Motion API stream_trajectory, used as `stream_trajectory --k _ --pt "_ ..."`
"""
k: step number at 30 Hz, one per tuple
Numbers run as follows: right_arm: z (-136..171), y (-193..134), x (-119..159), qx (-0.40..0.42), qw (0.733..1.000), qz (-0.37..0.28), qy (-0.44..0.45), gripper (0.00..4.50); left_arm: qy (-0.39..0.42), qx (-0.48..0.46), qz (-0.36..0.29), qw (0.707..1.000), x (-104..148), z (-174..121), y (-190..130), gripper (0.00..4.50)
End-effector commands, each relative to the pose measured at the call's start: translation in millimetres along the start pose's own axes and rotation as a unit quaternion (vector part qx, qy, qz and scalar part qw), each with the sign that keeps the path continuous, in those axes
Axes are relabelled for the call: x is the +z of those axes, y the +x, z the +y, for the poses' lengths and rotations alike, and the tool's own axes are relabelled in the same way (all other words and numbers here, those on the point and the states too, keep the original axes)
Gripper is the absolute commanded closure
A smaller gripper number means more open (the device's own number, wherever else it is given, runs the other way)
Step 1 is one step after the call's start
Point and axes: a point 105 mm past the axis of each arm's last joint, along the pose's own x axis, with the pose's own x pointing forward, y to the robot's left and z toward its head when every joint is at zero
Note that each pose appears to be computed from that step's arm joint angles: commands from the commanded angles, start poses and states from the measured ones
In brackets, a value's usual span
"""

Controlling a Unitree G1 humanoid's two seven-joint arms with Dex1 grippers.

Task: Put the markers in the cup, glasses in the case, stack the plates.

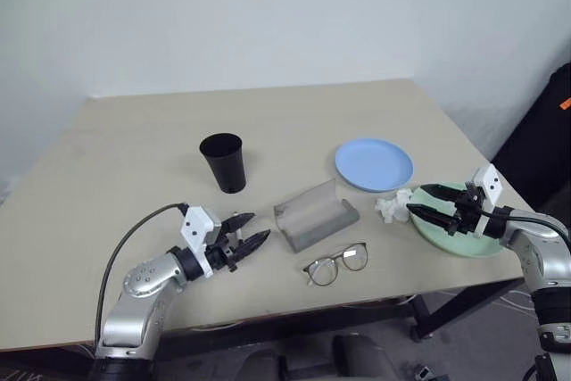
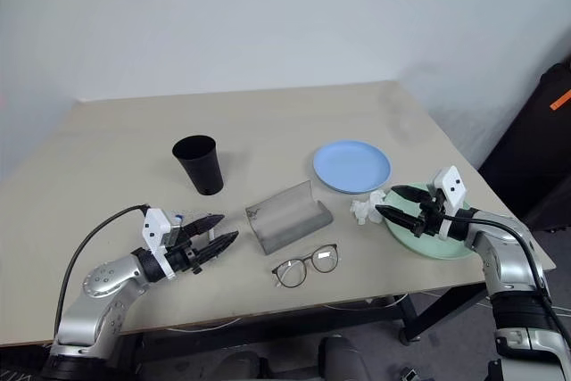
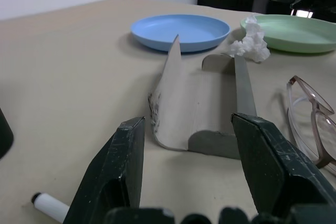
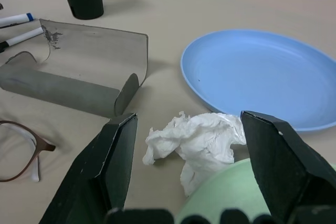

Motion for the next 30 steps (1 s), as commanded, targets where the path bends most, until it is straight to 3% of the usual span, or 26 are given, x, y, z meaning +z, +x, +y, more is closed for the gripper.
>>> stream_trajectory --k 1,9,14,30 --pt "-8 -6 23 -0.002 0.999 -0.013 -0.031 1.10 0.021 -0.002 -0.027 0.999 14 -5 1 1.79" --pt "-12 -8 26 -0.010 0.999 -0.006 -0.045 1.10 0.018 0.006 -0.031 0.999 12 -3 1 1.79" --pt "-12 -13 15 -0.025 0.998 0.026 -0.044 1.10 0.019 0.003 -0.037 0.999 17 0 7 1.79" --pt "11 -8 14 -0.014 0.999 0.044 -0.005 1.10 0.035 -0.003 -0.030 0.999 22 11 8 1.79"
